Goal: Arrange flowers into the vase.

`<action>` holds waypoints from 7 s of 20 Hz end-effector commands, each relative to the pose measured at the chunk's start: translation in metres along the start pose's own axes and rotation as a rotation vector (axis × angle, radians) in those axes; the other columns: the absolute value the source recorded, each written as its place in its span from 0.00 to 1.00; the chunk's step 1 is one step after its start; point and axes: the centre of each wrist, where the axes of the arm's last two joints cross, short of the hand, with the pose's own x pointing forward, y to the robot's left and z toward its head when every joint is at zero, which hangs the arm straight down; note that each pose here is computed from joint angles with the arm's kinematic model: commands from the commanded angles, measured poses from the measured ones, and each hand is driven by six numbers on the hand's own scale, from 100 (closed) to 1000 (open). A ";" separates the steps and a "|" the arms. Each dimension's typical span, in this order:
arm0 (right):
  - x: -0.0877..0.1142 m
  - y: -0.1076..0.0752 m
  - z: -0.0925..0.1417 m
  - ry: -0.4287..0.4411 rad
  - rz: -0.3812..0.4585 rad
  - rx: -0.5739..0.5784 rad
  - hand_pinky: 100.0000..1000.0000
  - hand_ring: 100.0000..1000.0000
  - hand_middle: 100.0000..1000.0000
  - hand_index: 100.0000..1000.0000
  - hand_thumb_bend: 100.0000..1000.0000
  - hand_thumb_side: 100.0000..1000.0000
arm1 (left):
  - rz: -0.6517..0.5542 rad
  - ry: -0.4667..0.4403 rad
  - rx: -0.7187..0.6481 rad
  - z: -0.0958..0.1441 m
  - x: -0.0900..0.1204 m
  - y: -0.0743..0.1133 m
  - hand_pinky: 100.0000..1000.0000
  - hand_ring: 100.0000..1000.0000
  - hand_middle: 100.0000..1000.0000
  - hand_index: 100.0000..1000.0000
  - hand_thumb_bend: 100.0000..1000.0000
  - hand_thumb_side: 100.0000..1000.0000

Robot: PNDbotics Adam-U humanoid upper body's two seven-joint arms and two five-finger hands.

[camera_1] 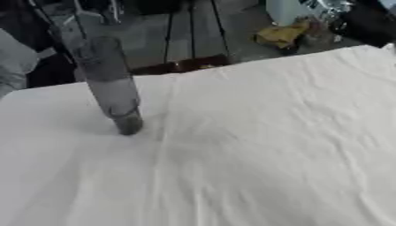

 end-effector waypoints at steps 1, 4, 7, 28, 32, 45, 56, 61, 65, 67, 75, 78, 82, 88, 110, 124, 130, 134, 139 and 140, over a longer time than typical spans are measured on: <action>0.006 -0.015 -0.006 -0.036 0.032 -0.026 0.81 0.92 0.86 0.85 0.06 1.00 | 0.085 -0.015 0.079 -0.018 0.003 0.003 0.00 0.00 0.00 0.00 0.00 0.50; 0.006 -0.016 -0.006 -0.039 0.034 -0.028 0.81 0.92 0.86 0.85 0.06 1.00 | 0.124 -0.014 0.115 -0.023 -0.004 -0.002 0.00 0.00 0.00 0.00 0.00 0.50; 0.007 -0.016 -0.007 -0.040 0.034 -0.028 0.81 0.92 0.86 0.85 0.06 1.00 | 0.145 -0.022 0.142 -0.023 -0.010 -0.007 0.00 0.00 0.00 0.00 0.00 0.50; 0.011 -0.034 -0.013 -0.083 0.082 -0.067 0.81 0.91 0.86 0.85 0.07 1.00 | 0.348 -0.287 0.427 -0.040 -0.004 -0.021 0.00 0.00 0.00 0.00 0.00 0.53; 0.012 -0.035 -0.014 -0.086 0.084 -0.068 0.81 0.91 0.86 0.85 0.07 1.00 | 0.357 -0.298 0.434 -0.041 -0.007 -0.022 0.00 0.00 0.00 0.00 0.00 0.53; 0.013 -0.038 -0.022 -0.097 0.098 -0.077 0.81 0.91 0.86 0.85 0.07 1.00 | 0.279 -0.305 0.438 -0.043 -0.019 -0.019 0.00 0.00 0.00 0.00 0.00 0.52; 0.012 -0.038 -0.022 -0.097 0.095 -0.081 0.81 0.91 0.86 0.85 0.16 1.00 | 0.211 -0.248 0.451 -0.040 -0.033 -0.016 0.00 0.00 0.00 0.00 0.00 0.51; 0.012 -0.038 -0.022 -0.097 0.095 -0.080 0.81 0.91 0.86 0.85 0.16 1.00 | 0.204 -0.245 0.451 -0.040 -0.032 -0.015 0.00 0.00 0.00 0.00 0.00 0.51; 0.012 -0.038 -0.022 -0.097 0.092 -0.090 0.81 0.91 0.86 0.85 0.17 1.00 | 0.189 -0.207 0.456 -0.037 -0.041 -0.016 0.00 0.00 0.00 0.00 0.00 0.51; 0.013 -0.038 -0.022 -0.096 0.091 -0.094 0.81 0.91 0.86 0.85 0.17 1.00 | 0.179 -0.194 0.458 -0.037 -0.044 -0.017 0.00 0.00 0.00 0.00 0.00 0.51; 0.009 -0.031 -0.019 -0.078 0.067 -0.092 0.81 0.91 0.86 0.85 0.18 1.00 | 0.115 -0.130 0.439 -0.027 -0.067 -0.023 0.00 0.00 0.00 0.00 0.00 0.51; 0.008 -0.031 -0.018 -0.074 0.066 -0.093 0.81 0.91 0.86 0.84 0.18 1.00 | 0.105 -0.127 0.437 -0.025 -0.071 -0.023 0.00 0.00 0.00 0.00 0.00 0.51; 0.008 -0.031 -0.017 -0.070 0.065 -0.096 0.80 0.90 0.85 0.84 0.18 1.00 | 0.108 -0.123 0.432 -0.024 -0.074 -0.025 0.00 0.00 0.00 0.00 0.00 0.51; 0.007 -0.031 -0.016 -0.064 0.065 -0.098 0.80 0.90 0.85 0.84 0.19 1.00 | 0.098 -0.105 0.427 -0.023 -0.080 -0.026 0.00 0.00 0.00 0.00 0.00 0.51; 0.006 -0.032 -0.013 -0.046 0.054 -0.128 0.80 0.90 0.85 0.84 0.20 1.00 | -0.043 0.000 0.397 -0.019 -0.094 -0.027 0.06 0.09 0.16 0.02 0.03 0.68; 0.005 -0.033 -0.011 -0.034 0.049 -0.148 0.80 0.90 0.85 0.84 0.21 1.00 | -0.138 0.065 0.377 -0.014 -0.106 -0.025 0.15 0.23 0.26 0.12 0.00 0.75; 0.004 -0.032 -0.010 -0.029 0.048 -0.151 0.80 0.90 0.85 0.84 0.21 1.00 | -0.193 0.090 0.359 -0.013 -0.107 -0.024 0.15 0.23 0.26 0.11 0.00 0.74; 0.004 -0.032 -0.008 -0.022 0.045 -0.157 0.80 0.89 0.85 0.84 0.21 1.00 | -0.243 0.106 0.350 -0.012 -0.109 -0.021 0.15 0.24 0.26 0.11 0.00 0.72; 0.004 -0.031 -0.007 -0.015 0.036 -0.167 0.80 0.89 0.85 0.83 0.21 1.00 | -0.296 0.143 0.309 -0.009 -0.113 -0.020 0.17 0.28 0.30 0.20 0.00 0.75; 0.004 -0.031 -0.007 -0.014 0.035 -0.168 0.80 0.89 0.85 0.83 0.21 1.00 | -0.304 0.150 0.302 -0.009 -0.114 -0.020 0.17 0.29 0.30 0.20 0.00 0.75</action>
